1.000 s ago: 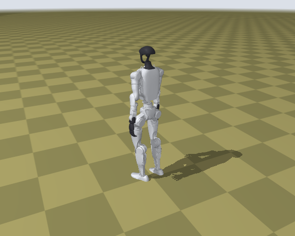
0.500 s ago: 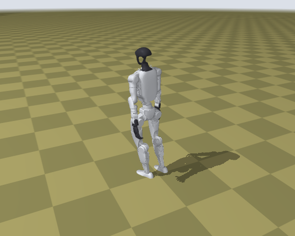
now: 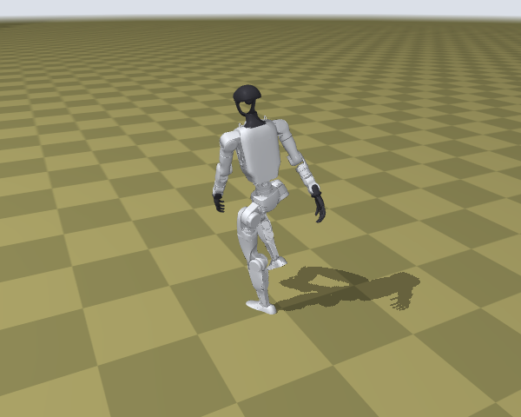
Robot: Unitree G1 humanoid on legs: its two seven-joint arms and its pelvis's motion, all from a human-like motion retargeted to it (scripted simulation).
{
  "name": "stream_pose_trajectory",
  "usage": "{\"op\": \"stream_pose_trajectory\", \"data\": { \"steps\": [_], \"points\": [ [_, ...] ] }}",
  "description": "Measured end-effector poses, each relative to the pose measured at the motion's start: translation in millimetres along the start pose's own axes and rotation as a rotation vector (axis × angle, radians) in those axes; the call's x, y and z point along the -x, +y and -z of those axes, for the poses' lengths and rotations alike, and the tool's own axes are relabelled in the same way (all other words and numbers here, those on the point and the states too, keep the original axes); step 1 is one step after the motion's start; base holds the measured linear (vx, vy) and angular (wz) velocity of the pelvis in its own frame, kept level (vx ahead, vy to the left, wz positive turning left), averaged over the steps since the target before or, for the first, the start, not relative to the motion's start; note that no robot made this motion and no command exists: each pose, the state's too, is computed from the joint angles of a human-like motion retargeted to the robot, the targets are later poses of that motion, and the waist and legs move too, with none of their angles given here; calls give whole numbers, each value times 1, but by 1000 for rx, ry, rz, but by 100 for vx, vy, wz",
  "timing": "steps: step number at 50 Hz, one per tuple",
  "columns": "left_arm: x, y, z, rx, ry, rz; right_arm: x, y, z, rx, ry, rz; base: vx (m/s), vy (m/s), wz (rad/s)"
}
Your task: In place motions
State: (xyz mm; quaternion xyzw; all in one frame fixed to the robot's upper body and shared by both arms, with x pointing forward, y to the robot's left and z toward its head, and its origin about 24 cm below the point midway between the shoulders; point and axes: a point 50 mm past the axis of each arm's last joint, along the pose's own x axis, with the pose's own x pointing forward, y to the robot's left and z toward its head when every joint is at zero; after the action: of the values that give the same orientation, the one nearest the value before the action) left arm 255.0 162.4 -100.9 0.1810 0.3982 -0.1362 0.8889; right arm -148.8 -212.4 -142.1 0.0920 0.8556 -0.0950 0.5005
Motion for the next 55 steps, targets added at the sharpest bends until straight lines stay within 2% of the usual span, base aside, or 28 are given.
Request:
{"op": "stream_pose_trajectory", "data": {
  "steps": [4,10,19,25,30,35,40,44,50,55],
  "points": [
    [0,-6,5,36,5,-16,-1,8,-4,-1,-19,-28,8,0,-34],
    [12,-26,66,-44,209,53,4,23,-43,35,-171,-60,15,-7,-23],
    [64,-52,174,-208,607,205,39,39,-136,313,-513,29,13,-15,-21],
    [80,-60,196,-232,675,222,62,48,-174,405,-673,100,-6,-17,-19],
    [74,-59,189,-309,634,232,51,41,-157,344,-603,59,-1,-14,52],
    [71,-61,186,-394,563,256,24,20,-98,234,-338,15,10,-16,7],
    [76,-56,194,-317,552,198,15,4,-62,220,-167,69,4,-16,-10],
    [90,-58,212,-158,636,159,16,-2,-61,227,-142,106,0,-16,15],
    [116,-75,241,118,748,94,30,7,-103,240,-281,119,-3,-11,-9],
    [142,-86,264,160,852,64,56,35,-157,180,-495,50,-14,-9,37]
  ]
}}
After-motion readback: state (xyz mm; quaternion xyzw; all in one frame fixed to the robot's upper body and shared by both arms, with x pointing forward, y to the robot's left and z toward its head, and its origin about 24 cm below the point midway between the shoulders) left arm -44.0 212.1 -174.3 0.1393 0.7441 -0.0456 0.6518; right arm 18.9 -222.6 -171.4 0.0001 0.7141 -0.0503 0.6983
